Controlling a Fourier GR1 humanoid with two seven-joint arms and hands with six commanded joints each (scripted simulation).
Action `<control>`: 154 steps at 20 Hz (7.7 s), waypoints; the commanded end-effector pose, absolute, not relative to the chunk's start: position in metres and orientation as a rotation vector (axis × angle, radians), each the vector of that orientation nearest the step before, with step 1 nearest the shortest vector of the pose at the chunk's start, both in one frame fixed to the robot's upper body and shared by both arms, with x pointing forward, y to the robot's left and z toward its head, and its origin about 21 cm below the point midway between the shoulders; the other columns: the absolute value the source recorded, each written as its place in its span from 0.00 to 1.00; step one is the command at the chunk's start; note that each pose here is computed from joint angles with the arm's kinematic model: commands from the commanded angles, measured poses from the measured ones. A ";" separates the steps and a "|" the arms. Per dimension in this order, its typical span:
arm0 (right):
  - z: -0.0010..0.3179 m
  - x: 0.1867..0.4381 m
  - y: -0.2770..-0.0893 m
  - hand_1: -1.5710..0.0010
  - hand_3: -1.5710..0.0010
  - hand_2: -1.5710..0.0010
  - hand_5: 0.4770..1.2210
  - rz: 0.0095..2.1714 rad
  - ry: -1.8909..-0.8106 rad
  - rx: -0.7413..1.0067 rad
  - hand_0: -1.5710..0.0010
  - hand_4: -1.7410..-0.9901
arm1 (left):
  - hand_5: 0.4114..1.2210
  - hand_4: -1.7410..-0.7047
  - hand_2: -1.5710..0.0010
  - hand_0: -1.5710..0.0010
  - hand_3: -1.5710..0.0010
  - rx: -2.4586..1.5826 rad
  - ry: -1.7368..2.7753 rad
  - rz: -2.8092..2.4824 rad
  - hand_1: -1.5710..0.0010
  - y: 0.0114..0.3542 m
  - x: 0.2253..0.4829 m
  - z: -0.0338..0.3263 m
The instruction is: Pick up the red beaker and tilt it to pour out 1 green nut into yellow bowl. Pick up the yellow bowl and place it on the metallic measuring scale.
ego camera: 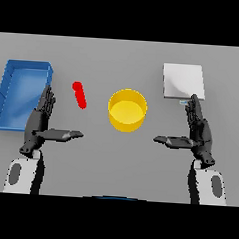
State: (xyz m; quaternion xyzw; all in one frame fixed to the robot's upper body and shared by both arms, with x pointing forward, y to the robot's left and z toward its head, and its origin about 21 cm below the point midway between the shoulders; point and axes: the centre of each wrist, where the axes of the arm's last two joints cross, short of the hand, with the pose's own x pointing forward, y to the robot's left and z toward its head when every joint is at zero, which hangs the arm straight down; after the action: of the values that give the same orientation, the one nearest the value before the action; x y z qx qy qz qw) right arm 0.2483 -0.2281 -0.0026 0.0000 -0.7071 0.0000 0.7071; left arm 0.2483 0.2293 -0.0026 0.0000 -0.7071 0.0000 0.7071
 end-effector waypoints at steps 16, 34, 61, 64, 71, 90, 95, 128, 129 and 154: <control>0.011 0.226 -0.217 1.00 1.00 1.00 0.28 0.292 -1.702 -0.184 1.00 0.65 | 0.33 0.47 1.00 1.00 1.00 0.087 -1.556 -0.245 1.00 0.211 0.232 0.014; 0.013 0.225 -0.221 1.00 1.00 1.00 0.28 0.228 -1.700 -0.136 1.00 0.54 | 0.37 0.41 1.00 1.00 1.00 0.054 -1.485 -0.256 1.00 0.195 0.326 -0.015; 0.013 0.226 -0.219 1.00 1.00 1.00 0.26 0.269 -1.714 -0.147 1.00 0.64 | 0.85 0.06 0.04 0.04 0.04 0.095 -1.626 -0.193 0.04 0.165 0.362 -0.009; 0.013 0.226 -0.221 1.00 1.00 1.00 0.26 0.263 -1.725 -0.158 1.00 0.65 | 0.85 0.03 0.02 0.02 0.02 0.129 -1.682 -0.211 0.02 0.166 0.367 0.012; 0.013 0.226 -0.217 1.00 1.00 1.00 0.29 0.288 -1.713 -0.193 1.00 0.66 | 0.87 0.01 0.01 0.01 0.01 0.293 -1.677 -0.674 0.01 0.160 0.368 0.058; 0.016 0.225 -0.216 1.00 1.00 1.00 0.28 0.274 -1.727 -0.177 1.00 0.65 | 0.99 0.10 0.00 0.00 0.00 0.876 -1.396 -1.939 0.00 0.103 0.403 0.101; 0.011 0.222 -0.212 1.00 1.00 1.00 0.24 0.244 -1.715 -0.171 1.00 0.71 | 1.00 0.04 0.00 0.00 0.00 0.940 -1.268 -2.181 0.00 0.079 0.406 0.111; 0.010 0.225 -0.208 1.00 1.00 1.00 0.25 0.280 -1.751 -0.210 1.00 0.77 | 1.00 0.01 0.00 0.00 0.20 1.844 -0.891 -2.578 0.00 0.037 0.448 0.255; 0.009 0.227 -0.210 1.00 1.00 1.00 0.25 0.273 -1.748 -0.215 1.00 0.77 | 1.00 0.01 0.00 0.00 0.16 1.848 -0.913 -2.472 0.00 0.044 0.454 0.274; 0.012 0.236 -0.212 1.00 1.00 1.00 0.30 0.308 -1.759 -0.143 1.00 0.73 | 1.00 0.00 0.00 0.00 0.13 0.863 -1.117 -0.217 0.00 0.359 0.458 0.170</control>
State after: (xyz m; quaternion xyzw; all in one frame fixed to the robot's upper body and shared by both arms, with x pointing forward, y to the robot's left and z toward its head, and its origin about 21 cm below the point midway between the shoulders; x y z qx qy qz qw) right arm 0.2364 -0.2122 0.0119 -0.0630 -0.7656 0.1341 0.6260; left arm 0.4582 0.3588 0.1692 0.3946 -0.5126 -0.0999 0.7560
